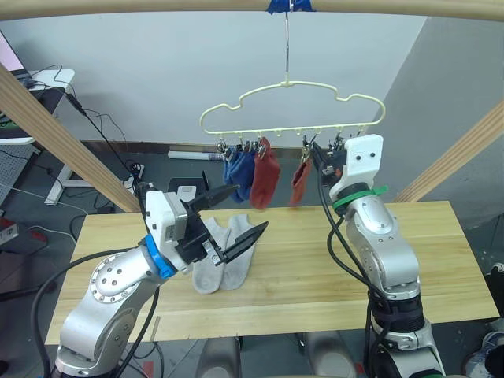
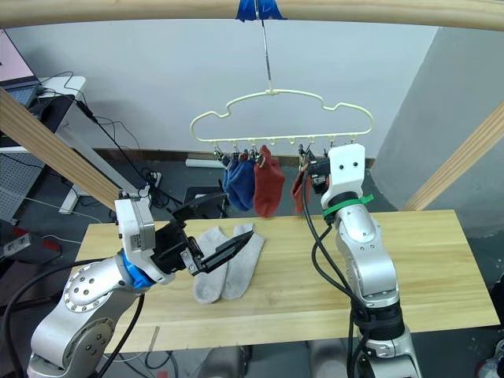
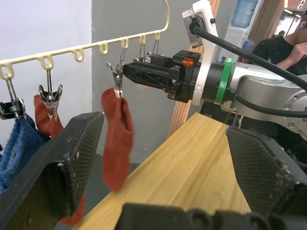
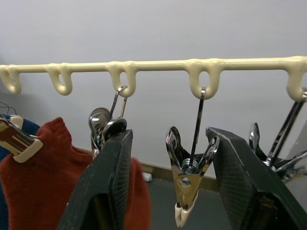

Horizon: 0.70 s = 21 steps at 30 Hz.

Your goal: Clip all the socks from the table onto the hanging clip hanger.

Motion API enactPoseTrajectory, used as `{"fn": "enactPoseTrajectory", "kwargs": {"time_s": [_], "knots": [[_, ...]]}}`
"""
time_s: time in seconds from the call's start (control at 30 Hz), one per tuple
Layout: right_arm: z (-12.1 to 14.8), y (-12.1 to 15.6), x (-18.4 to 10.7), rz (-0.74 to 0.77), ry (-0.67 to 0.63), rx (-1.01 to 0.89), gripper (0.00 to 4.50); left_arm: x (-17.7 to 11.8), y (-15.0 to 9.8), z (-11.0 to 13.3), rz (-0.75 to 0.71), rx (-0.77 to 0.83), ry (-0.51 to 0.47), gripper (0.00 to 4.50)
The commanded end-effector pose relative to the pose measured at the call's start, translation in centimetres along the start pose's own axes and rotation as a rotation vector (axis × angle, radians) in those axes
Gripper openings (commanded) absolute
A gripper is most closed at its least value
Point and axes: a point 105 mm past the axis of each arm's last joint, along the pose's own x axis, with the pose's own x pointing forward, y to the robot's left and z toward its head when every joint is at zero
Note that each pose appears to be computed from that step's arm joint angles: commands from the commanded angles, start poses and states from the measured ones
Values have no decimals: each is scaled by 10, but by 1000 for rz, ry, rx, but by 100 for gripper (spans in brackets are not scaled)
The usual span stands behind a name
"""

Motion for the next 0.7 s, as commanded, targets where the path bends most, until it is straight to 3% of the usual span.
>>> {"fn": "enactPoseTrajectory", "kwargs": {"time_s": [0.03,0.7], "knots": [[20,8,-1,29,-74,23,253,1,-9,12,-23,36,-33,450],[14,15,9,31,-43,148,253,3,-11,11,-33,37,-31,450]]}}
